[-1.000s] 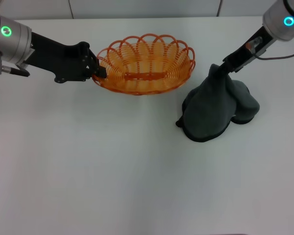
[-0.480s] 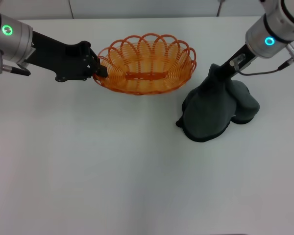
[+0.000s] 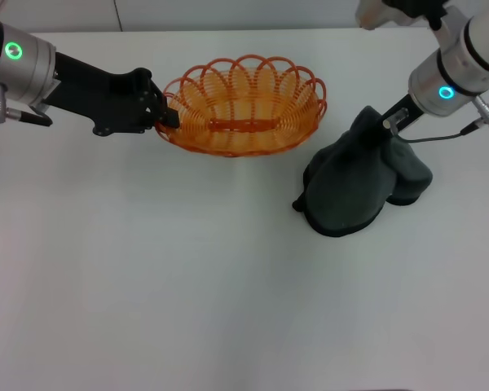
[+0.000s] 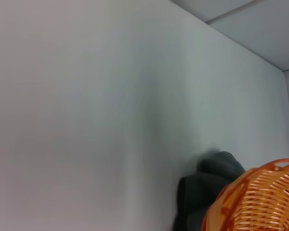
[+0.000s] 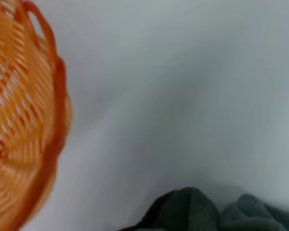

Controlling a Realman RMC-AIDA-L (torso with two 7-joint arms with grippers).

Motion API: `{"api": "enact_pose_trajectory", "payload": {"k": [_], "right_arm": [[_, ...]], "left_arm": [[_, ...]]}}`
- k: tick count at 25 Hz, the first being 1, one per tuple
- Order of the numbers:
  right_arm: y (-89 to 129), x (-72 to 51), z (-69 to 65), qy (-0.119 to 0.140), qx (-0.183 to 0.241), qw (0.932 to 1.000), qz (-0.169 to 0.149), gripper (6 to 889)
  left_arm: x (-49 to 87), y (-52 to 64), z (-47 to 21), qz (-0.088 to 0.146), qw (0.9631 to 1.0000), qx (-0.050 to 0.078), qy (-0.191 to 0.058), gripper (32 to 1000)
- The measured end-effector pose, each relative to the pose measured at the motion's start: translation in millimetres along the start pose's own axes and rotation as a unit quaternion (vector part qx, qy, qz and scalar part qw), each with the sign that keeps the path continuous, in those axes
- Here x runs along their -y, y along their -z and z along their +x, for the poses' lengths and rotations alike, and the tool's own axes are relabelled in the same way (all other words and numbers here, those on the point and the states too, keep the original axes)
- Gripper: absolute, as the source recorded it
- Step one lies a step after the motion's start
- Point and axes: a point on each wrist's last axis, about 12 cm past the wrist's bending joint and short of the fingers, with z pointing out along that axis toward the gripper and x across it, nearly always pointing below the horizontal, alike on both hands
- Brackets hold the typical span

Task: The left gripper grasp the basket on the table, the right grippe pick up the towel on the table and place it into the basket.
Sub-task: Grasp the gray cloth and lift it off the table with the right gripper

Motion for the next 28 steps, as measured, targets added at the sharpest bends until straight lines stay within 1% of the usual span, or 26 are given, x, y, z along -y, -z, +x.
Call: {"api": "enact_pose_trajectory", "payload": {"k": [2, 6, 17, 22, 28], "right_arm": [[-1.8, 1.2, 2.1, -0.001, 0.001, 1.0, 0.003, 842], [-4.7, 2.9, 5.0, 0.0, 0.002, 0.9999, 0.01, 842], [-15.4, -0.3, 11.9, 0.006, 0.0, 0.9999, 0.016, 842], [-18.6, -2.8, 12.5, 0.013, -0.001, 0.9997, 0.019, 842], [-19.2, -2.3, 12.9, 0.021, -0.005, 0.9994, 0.026, 841]], "left_arm": [[0.0, 0.0, -0.7, 0.0, 1.0, 0.003, 0.0, 87], [0.1, -0.1, -0.9, 0.001, 1.0, 0.004, 0.0, 87], [0.4, -0.4, -0.9, 0.002, 1.0, 0.004, -0.001, 87], [0.8, -0.7, -0.9, 0.002, 1.0, 0.004, -0.003, 87], [1.2, -1.2, -0.7, 0.003, 1.0, 0.004, -0.004, 87]]}}
